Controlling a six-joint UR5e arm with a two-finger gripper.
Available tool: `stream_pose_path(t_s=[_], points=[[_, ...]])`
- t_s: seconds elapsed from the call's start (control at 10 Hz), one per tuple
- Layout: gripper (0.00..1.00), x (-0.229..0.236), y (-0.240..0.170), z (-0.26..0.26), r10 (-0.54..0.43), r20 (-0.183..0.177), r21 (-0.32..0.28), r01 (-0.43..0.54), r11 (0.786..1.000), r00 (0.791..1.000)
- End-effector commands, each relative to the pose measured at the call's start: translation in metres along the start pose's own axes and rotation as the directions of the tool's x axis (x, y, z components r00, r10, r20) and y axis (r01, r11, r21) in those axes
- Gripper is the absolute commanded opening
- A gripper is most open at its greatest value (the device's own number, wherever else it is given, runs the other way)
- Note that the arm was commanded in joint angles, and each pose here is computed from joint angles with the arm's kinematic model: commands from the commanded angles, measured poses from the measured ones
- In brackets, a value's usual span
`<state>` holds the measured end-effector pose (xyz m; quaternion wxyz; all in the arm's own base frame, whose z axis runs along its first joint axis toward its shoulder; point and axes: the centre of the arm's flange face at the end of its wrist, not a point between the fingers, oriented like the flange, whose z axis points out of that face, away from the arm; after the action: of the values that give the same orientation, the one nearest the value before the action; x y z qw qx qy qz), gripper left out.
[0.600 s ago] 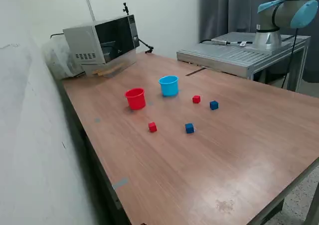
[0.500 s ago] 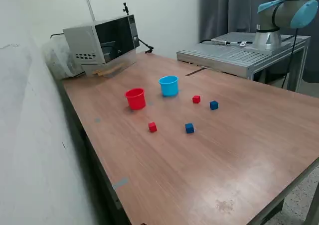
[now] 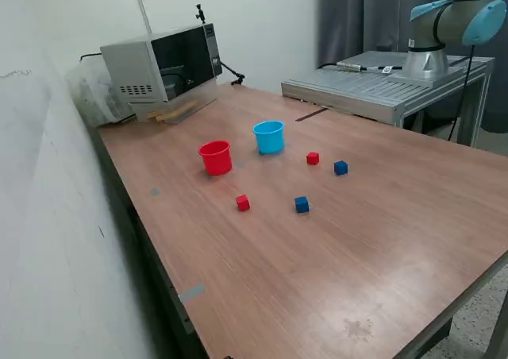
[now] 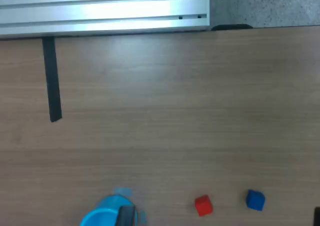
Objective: Place red objects in the red bin, and blue objects in the blue bin.
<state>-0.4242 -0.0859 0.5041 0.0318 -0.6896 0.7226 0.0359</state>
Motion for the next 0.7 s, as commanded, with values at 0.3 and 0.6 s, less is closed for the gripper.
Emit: stream_pose_path(t_s=[0.3, 0.6], points=[[1.0, -0.0007, 0.0003, -0.0007, 0.002, 0.0, -0.001, -0.002, 1.0, 1.0], [1.0, 0.0007, -0.0005, -0.0008, 0.002, -0.001, -0.003, -0.002, 1.0, 1.0]])
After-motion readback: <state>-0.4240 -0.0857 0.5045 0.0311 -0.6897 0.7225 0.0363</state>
